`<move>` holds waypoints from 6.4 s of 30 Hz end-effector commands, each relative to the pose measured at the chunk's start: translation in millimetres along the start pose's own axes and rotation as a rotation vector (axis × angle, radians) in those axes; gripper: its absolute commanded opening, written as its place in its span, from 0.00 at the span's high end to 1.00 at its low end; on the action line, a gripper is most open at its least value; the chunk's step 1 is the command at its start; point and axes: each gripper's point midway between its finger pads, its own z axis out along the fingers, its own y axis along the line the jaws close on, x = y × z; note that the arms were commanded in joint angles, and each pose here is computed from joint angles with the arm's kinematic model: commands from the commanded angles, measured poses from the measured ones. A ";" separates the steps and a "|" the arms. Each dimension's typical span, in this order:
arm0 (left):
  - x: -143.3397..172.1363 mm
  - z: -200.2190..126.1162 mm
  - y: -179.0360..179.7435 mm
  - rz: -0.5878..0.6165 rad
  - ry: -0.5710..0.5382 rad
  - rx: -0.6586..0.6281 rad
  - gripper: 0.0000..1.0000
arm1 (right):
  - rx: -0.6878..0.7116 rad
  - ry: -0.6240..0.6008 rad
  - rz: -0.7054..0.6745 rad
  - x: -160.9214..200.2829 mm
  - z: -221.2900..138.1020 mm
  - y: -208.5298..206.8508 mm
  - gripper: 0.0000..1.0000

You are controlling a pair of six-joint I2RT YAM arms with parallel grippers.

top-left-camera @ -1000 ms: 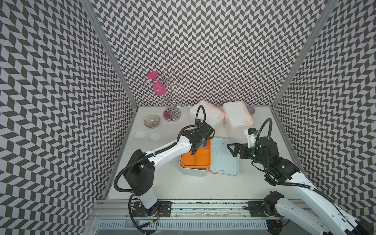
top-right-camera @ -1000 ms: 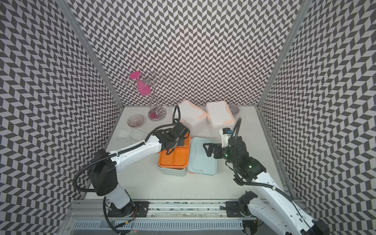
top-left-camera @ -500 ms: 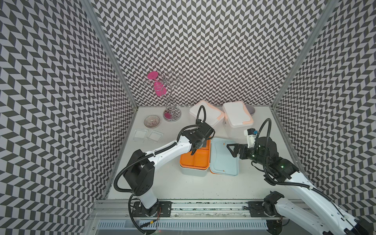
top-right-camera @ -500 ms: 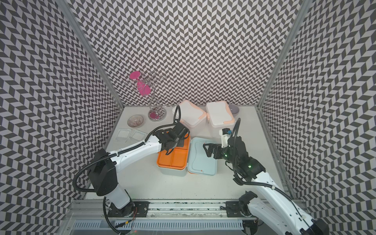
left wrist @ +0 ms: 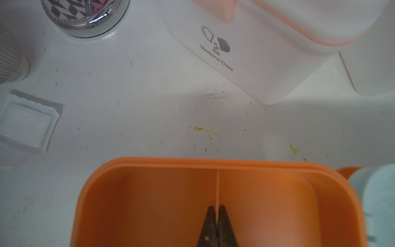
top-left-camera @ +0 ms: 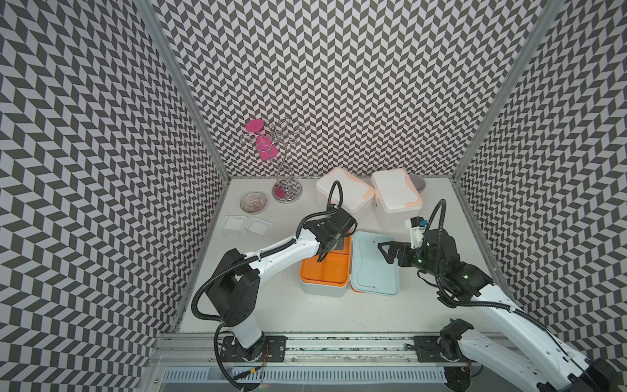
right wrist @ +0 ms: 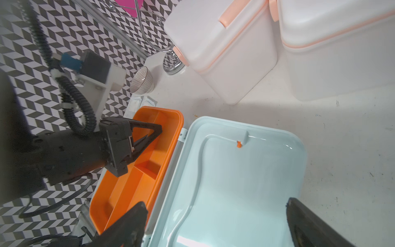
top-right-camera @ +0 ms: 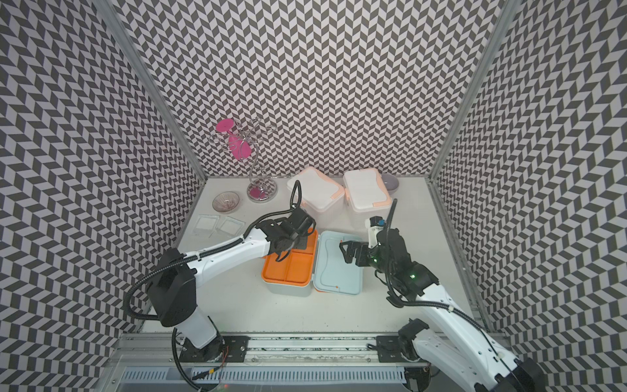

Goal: Open first aid kits and take out gauze
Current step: Place the compartment layer in the first aid kit, then close the lid of the first aid kit, then fasten the fastener of the first aid kit.

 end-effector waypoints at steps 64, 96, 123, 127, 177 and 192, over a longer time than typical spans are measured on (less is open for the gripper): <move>87.4 -75.9 36.3 -0.236 0.017 0.593 0.00 | -0.212 0.067 0.157 38.9 36.3 -15.7 0.00; 74.2 -84.4 -48.6 -0.120 -0.019 0.878 0.00 | -0.670 -0.008 0.016 -31.1 -65.9 113.1 0.00; 17.8 -138.5 45.6 -0.306 -0.197 0.712 0.00 | -0.591 0.152 0.100 -33.2 -16.7 142.0 0.00; 4.4 -133.9 56.0 -0.308 -0.215 0.699 0.00 | -0.570 0.197 0.085 -26.8 2.2 139.4 0.00; 47.6 -100.6 13.0 -0.407 -0.110 1.148 0.00 | 0.157 0.323 -0.323 41.6 74.5 50.3 0.11; 55.8 -84.8 34.7 -0.489 -0.100 1.075 0.00 | 0.140 0.309 -0.307 43.7 68.1 49.5 0.10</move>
